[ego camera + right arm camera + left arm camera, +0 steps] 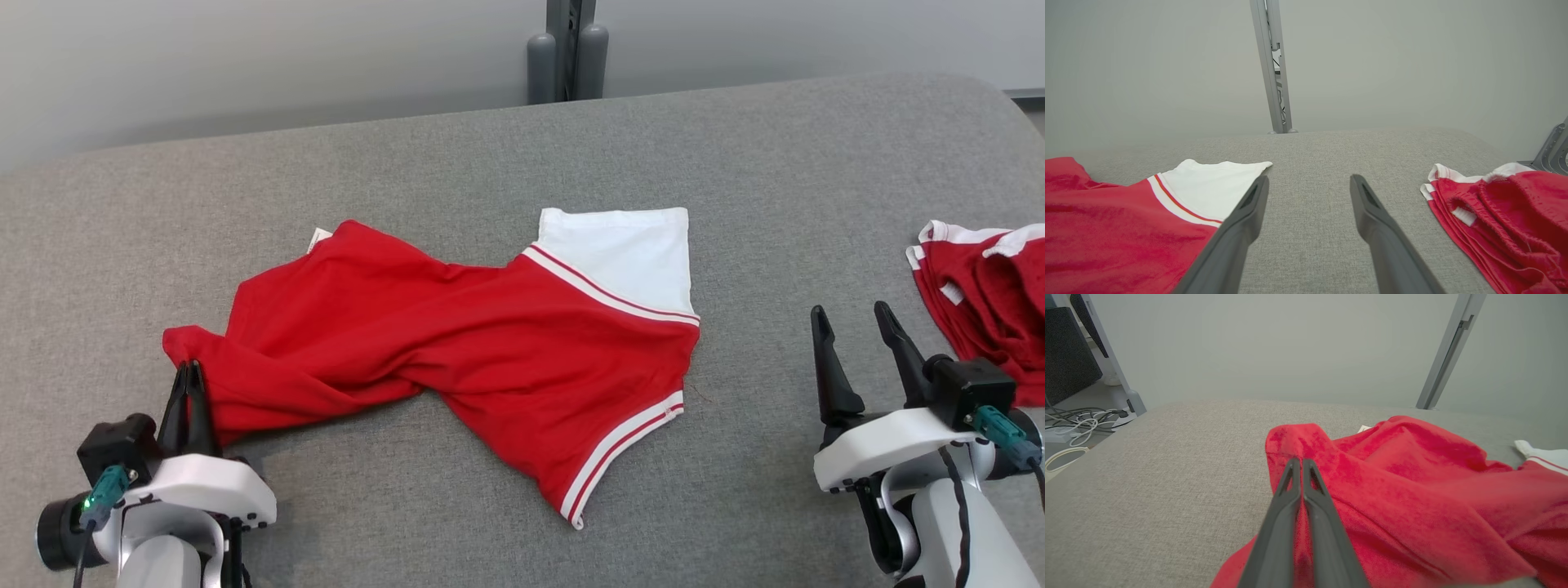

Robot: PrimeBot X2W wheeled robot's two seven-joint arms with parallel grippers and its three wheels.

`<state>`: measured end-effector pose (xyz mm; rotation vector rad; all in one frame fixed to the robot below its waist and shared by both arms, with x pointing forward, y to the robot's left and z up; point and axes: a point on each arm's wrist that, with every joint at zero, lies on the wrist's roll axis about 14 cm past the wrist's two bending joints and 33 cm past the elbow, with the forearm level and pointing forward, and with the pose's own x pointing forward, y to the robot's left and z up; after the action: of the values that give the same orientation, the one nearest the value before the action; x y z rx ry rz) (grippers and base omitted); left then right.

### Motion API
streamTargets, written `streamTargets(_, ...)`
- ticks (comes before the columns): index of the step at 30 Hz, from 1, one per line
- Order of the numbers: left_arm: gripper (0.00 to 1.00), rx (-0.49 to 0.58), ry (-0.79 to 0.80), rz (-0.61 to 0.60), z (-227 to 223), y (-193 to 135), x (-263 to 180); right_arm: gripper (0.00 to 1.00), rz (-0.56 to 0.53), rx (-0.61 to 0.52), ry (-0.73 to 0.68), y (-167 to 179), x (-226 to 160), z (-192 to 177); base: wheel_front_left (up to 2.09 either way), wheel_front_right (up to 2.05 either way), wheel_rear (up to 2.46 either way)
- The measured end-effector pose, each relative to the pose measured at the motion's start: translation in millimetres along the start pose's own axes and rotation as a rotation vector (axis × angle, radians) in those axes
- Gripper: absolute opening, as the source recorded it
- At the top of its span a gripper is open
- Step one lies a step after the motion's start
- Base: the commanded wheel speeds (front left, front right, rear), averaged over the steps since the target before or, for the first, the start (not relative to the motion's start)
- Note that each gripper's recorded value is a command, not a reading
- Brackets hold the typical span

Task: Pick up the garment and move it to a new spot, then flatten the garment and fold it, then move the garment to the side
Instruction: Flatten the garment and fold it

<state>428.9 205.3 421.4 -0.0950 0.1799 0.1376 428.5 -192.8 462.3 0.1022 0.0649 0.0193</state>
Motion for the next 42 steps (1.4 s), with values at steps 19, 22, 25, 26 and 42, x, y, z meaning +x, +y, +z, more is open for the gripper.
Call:
streamTargets(19,1.0,0.016,0.028,0.023,-16.8,15.4,-59.2,1.0,0.179,0.032,0.093,63.8,-24.4,-30.3,0.0,0.0,0.0)
streamTargets(22,1.0,0.006,0.035,0.025,-19.6,15.0,-64.3,1.0,0.243,0.037,0.135,85.0,-33.4,-44.1,0.0,0.0,0.0)
streamTargets(25,1.0,0.008,0.037,0.025,-20.7,14.4,-67.2,1.0,0.282,0.045,0.173,98.1,-40.6,-55.9,0.0,0.0,0.0)
streamTargets(26,1.0,0.008,0.038,0.025,-20.8,14.5,-68.0,1.0,0.293,0.048,0.182,101.9,-42.1,-58.7,0.0,0.0,0.0)
streamTargets(42,1.0,0.005,0.052,0.078,-25.4,31.6,-71.8,0.82,0.281,0.048,0.278,102.1,-13.2,-86.8,0.0,0.0,0.0)
